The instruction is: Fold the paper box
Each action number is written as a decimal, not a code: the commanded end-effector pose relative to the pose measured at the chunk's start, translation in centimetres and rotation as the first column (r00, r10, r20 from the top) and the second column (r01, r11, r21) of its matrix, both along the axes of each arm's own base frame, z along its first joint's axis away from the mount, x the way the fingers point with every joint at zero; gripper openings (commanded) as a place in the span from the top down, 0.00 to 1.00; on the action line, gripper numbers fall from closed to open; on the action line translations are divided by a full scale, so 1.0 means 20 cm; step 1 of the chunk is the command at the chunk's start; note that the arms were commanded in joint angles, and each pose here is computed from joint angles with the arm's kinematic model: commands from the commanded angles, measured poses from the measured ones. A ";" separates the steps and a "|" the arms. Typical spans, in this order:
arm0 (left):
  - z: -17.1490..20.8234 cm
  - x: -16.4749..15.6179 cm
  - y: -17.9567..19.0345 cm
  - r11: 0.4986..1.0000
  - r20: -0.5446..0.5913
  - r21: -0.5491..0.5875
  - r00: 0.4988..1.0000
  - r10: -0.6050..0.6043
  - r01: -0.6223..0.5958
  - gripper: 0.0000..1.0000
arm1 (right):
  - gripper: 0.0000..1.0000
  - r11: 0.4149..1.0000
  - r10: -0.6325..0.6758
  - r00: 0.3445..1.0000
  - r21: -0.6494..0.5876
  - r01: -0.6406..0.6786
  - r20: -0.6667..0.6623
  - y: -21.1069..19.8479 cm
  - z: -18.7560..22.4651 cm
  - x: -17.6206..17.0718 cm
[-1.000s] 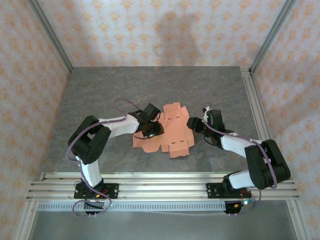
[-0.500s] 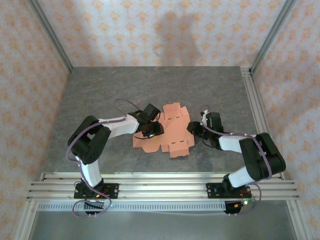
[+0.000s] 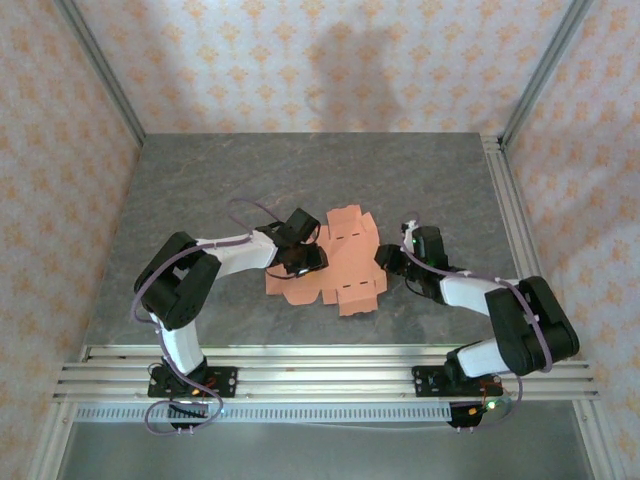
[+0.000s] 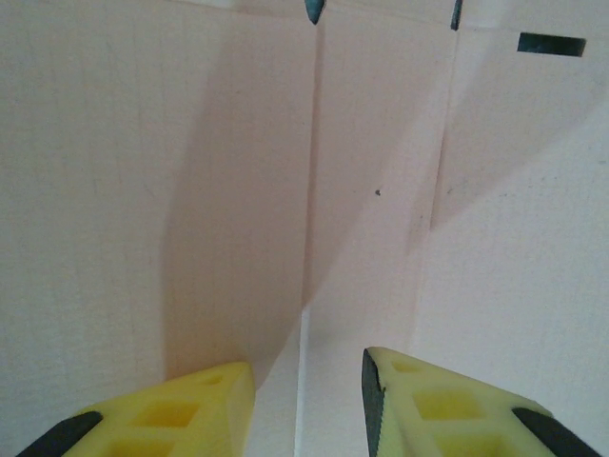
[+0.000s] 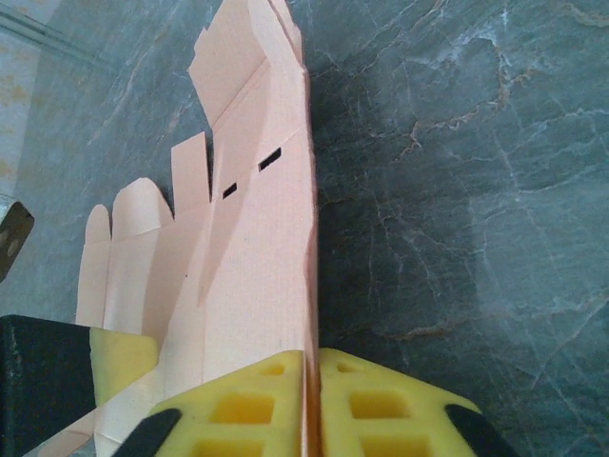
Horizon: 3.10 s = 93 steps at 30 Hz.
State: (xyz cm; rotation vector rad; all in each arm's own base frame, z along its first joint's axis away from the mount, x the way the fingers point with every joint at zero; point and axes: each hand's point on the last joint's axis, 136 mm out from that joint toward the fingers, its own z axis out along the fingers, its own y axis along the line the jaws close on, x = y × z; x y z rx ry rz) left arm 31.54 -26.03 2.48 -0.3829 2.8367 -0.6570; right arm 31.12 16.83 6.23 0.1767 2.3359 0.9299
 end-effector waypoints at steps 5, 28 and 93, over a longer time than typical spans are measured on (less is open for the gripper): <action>-0.07 -0.08 0.09 0.998 -0.051 0.061 0.998 0.028 -0.025 0.62 | 0.96 1.000 0.009 1.000 -0.023 -0.009 0.002 0.00 -0.03 -0.03; -0.07 -0.08 0.08 0.998 -0.048 0.050 0.998 0.038 -0.035 0.62 | 0.83 1.000 0.022 1.000 0.011 -0.022 -0.011 0.02 -0.10 -0.08; 0.38 0.09 0.50 0.977 0.254 -0.018 0.945 0.208 -0.210 0.09 | 1.00 0.721 0.196 0.978 -0.686 -0.096 0.070 0.09 0.00 0.14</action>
